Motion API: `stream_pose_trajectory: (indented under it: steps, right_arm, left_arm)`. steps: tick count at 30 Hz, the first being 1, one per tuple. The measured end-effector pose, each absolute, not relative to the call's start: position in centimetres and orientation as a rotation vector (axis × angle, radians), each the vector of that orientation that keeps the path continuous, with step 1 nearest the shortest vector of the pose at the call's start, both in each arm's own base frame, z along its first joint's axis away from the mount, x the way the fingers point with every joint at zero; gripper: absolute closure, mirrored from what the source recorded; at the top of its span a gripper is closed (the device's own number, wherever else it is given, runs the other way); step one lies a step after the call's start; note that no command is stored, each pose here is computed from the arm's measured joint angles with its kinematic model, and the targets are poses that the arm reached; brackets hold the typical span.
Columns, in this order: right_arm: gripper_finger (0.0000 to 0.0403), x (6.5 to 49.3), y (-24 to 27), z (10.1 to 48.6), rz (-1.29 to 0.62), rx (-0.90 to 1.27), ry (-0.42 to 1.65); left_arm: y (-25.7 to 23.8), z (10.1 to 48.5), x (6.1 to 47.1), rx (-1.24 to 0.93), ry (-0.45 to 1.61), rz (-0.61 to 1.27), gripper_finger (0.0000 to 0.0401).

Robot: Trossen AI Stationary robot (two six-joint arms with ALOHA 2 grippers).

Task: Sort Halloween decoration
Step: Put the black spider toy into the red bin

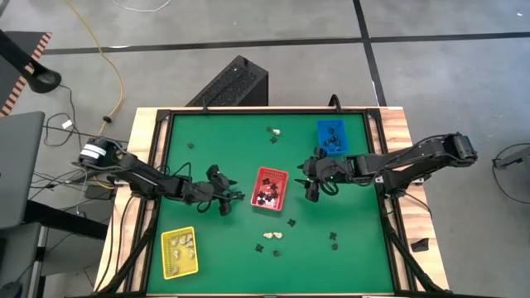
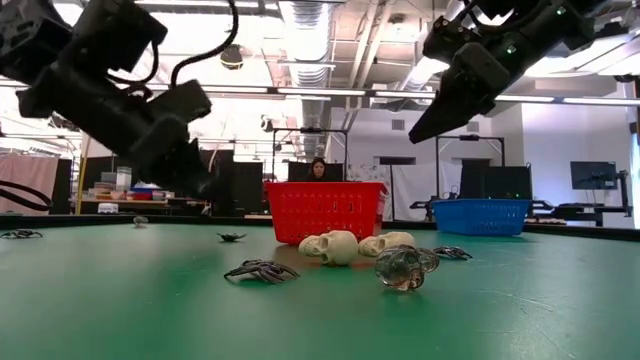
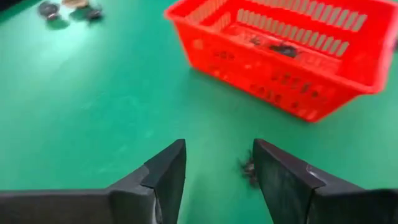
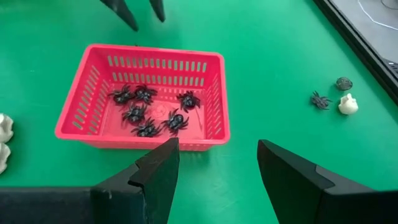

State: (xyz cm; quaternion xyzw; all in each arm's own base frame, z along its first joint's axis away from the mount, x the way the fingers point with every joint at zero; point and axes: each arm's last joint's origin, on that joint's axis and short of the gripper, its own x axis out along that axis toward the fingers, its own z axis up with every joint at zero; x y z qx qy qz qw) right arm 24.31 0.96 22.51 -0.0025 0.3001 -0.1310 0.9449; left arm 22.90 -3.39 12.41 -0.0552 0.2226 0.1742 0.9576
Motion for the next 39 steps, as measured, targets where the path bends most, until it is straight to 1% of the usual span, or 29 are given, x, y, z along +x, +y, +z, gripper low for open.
stream_pose_trajectory:
  steps: [3, 13, 17, 25, 29, 37, 39]
  right_arm:
    - [0.0155, 24.3, 0.9, 22.5, -0.267, -0.004, 0.608]
    - [0.0155, 24.4, 1.0, 22.6, -0.273, 0.015, 0.600]
    - [0.0155, 24.4, 1.0, 22.6, -0.273, 0.015, 0.601]
    - [0.0155, 24.4, 1.0, 22.6, -0.273, 0.014, 0.601]
    - [0.0155, 24.4, 1.0, 22.6, -0.273, 0.014, 0.601]
    - [0.0155, 24.4, 1.0, 22.6, -0.273, 0.014, 0.601]
    - [0.0155, 24.4, 1.0, 22.6, -0.273, 0.014, 0.601]
  left_arm:
    - [-3.5, 12.1, 23.5, -0.121, 0.418, 0.329, 0.0225]
    - [-3.6, 9.4, 24.2, -0.100, 0.445, 0.323, 0.0225]
    - [-3.7, 8.7, 24.4, -0.120, 0.464, 0.290, 0.0225]
    - [-3.7, 8.0, 24.3, -0.102, 0.502, 0.282, 0.0230]
    - [-3.7, 8.0, 24.3, -0.073, 0.507, 0.279, 0.0263]
    - [-3.7, 8.0, 24.3, -0.054, 0.507, 0.279, 0.0378]
    - [-3.7, 8.2, 24.4, -0.057, 0.485, 0.275, 0.0394]
